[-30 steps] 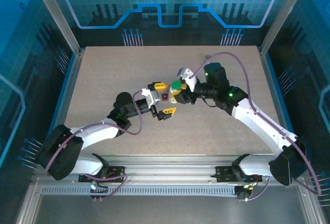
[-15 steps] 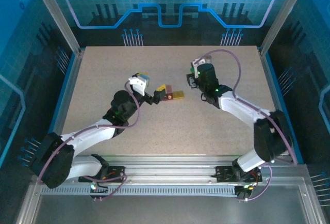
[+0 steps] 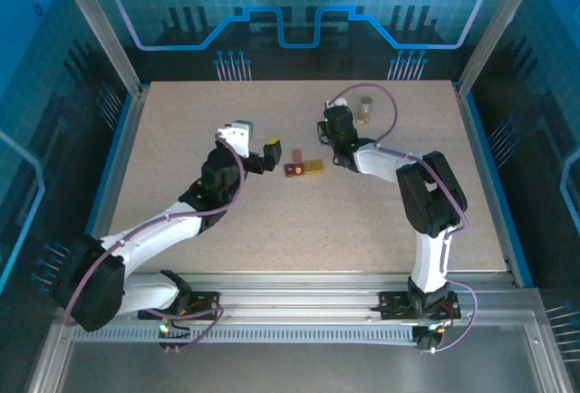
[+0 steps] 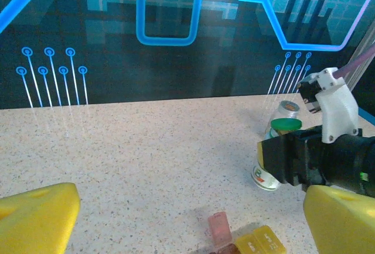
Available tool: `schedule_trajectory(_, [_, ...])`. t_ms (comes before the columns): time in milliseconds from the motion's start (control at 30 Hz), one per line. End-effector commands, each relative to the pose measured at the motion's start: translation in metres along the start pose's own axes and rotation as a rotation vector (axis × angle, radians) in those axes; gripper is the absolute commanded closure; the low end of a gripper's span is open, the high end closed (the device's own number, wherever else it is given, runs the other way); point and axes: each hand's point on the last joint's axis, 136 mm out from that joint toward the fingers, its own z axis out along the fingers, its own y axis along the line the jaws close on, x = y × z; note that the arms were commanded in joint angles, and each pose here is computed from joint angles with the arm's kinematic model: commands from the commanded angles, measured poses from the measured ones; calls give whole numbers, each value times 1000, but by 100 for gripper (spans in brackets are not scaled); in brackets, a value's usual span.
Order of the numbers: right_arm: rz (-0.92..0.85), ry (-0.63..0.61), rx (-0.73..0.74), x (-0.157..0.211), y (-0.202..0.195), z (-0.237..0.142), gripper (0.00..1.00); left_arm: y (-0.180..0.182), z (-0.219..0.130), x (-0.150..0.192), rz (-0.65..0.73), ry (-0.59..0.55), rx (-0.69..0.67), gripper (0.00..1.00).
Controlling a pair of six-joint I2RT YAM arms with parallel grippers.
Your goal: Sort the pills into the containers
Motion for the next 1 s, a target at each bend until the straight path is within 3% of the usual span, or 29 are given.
schedule_trajectory(0, [96,-58,45,-19,-7,15,79,-1,7,-7,-45,-6,-23,1])
schedule_trajectory(133, [112,-27,59,-10,-6,26,77,-2,11,-6,-62,6,-26,1])
schedule_trajectory(600, [160,64,52,13,-7,34,34,-5,21,-6,-116,37,-39,1])
schedule_trajectory(767, [224,97,-14,13,-11,15,25,-7,26,-9,-141,68,-56,1])
schedule_trajectory(967, [233,93,-145,-5,-22,-37,21,-18,49,-10,-178,143,-61,1])
